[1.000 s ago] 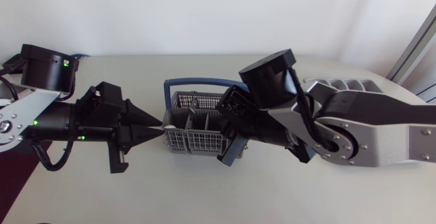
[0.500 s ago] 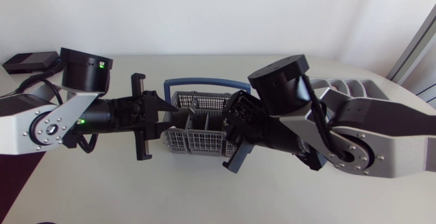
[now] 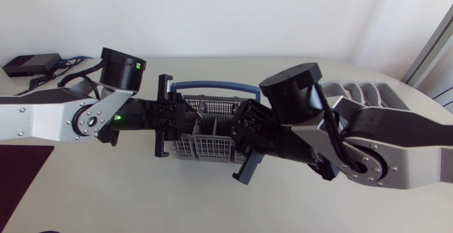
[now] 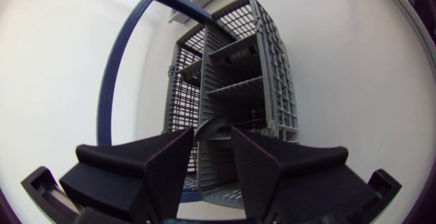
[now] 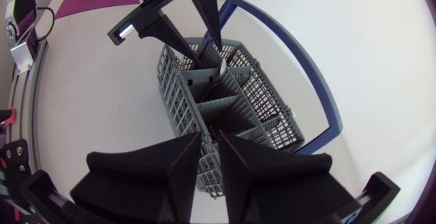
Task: Sort the cutlery from the basket into the organizer compartments.
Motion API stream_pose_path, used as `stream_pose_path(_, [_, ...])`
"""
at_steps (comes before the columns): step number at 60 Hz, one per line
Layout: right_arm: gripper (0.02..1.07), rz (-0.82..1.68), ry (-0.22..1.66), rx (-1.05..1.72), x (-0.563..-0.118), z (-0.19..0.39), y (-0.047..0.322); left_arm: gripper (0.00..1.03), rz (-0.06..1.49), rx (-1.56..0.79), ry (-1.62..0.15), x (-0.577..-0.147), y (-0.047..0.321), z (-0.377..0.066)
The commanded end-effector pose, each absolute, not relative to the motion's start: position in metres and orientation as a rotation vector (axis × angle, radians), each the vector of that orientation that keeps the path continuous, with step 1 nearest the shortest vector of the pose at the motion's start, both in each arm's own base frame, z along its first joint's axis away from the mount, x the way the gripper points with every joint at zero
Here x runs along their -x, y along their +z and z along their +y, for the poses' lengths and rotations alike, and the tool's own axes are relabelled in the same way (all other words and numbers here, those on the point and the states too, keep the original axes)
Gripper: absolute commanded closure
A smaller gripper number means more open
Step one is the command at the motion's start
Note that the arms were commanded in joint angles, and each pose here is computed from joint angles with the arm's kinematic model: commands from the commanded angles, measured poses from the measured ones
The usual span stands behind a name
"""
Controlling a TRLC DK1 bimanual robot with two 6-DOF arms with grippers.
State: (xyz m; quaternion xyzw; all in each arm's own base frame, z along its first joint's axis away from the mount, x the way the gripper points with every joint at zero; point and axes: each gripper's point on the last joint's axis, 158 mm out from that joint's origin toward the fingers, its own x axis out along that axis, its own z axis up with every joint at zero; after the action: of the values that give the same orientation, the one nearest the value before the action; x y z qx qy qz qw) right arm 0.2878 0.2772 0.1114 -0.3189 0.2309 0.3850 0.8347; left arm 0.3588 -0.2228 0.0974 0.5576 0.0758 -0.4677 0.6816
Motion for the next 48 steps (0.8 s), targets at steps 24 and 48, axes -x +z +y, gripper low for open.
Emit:
stream_pose_path(24, [0.83, 0.506, 0.825, 0.691, -0.282, 0.261, 0.095, 0.63, 0.111, -1.508, -0.964, -0.380, 0.090, -0.242])
stream_pose_path(48, [0.83, 0.486, 0.823, 0.679, -0.281, 0.254, 0.102, 0.79, 0.154, -1.597, -0.910, -0.394, 0.084, -0.234])
